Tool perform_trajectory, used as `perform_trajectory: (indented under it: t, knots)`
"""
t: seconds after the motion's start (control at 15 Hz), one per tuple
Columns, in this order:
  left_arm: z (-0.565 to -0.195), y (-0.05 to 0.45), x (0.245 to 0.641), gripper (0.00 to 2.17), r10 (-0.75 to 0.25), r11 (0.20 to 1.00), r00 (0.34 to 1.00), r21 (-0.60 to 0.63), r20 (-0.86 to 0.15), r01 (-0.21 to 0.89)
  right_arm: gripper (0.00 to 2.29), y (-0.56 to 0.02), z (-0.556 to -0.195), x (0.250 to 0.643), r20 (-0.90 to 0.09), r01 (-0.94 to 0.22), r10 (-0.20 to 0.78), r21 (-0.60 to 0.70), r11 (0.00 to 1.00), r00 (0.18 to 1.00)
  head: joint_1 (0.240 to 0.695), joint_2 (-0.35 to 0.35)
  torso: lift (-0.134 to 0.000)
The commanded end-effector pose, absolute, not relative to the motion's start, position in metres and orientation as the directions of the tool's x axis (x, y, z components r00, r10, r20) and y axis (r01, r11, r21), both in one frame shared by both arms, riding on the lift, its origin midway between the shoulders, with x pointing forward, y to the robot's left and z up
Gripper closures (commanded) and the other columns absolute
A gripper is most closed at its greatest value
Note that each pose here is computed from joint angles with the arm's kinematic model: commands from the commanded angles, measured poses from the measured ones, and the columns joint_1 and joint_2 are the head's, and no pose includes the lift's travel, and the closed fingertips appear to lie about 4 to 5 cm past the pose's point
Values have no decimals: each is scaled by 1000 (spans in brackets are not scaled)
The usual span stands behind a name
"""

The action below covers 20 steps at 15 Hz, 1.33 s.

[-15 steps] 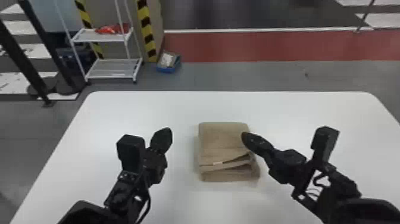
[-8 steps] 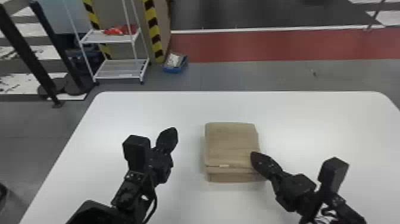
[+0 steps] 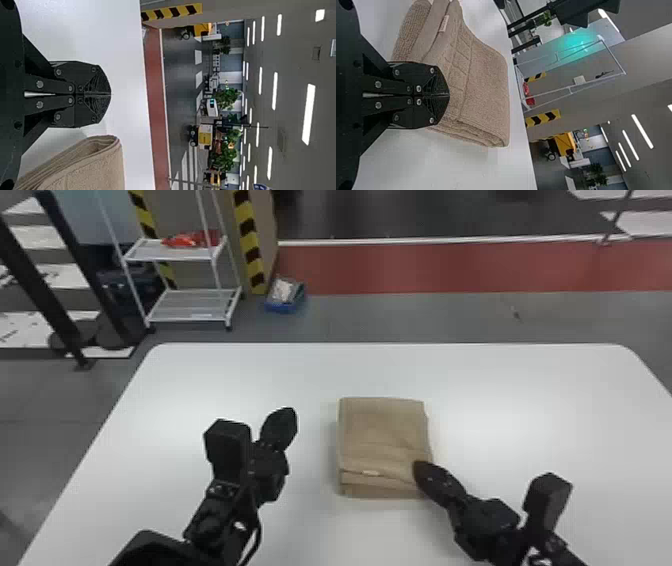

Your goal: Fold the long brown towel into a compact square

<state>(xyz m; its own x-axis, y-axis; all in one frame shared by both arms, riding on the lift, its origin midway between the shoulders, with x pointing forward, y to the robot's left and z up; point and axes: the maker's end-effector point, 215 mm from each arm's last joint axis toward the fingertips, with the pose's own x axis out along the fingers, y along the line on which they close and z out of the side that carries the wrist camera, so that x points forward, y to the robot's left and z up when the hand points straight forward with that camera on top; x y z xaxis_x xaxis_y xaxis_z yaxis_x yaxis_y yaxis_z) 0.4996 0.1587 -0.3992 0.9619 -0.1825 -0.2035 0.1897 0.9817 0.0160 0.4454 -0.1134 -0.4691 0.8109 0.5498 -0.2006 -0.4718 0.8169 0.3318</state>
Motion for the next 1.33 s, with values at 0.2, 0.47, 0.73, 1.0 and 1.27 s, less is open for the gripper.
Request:
perform_trajectory:
  t: [0.2, 0.47, 0.73, 1.0, 1.27]
  knots:
    - [-395, 157, 500, 2108, -186, 981, 963, 15, -195, 193, 2172, -126, -401, 450, -94, -511, 560, 305, 803, 823, 695, 44, -114]
    - [-392, 155, 502, 2108, -189, 981, 963, 15, -190, 196, 2172, -123, -357, 451, -67, -535, 577, 299, 790, 814, 695, 36, -114]
    - [-377, 151, 501, 1835, -182, 982, 972, 15, -150, 187, -2, -132, -330, 446, -52, -506, 531, 236, 830, 846, 695, 34, -114]
    - [-336, 154, 488, -2, -148, 989, 989, -5, 10, 148, 39, -187, -299, 444, -9, -396, 400, 129, 909, 916, 695, 6, -114]
    - [-334, 159, 466, 33, -105, 994, 994, 8, 39, 105, 46, -229, -272, 428, 84, -283, 281, 19, 959, 956, 695, -53, -114]
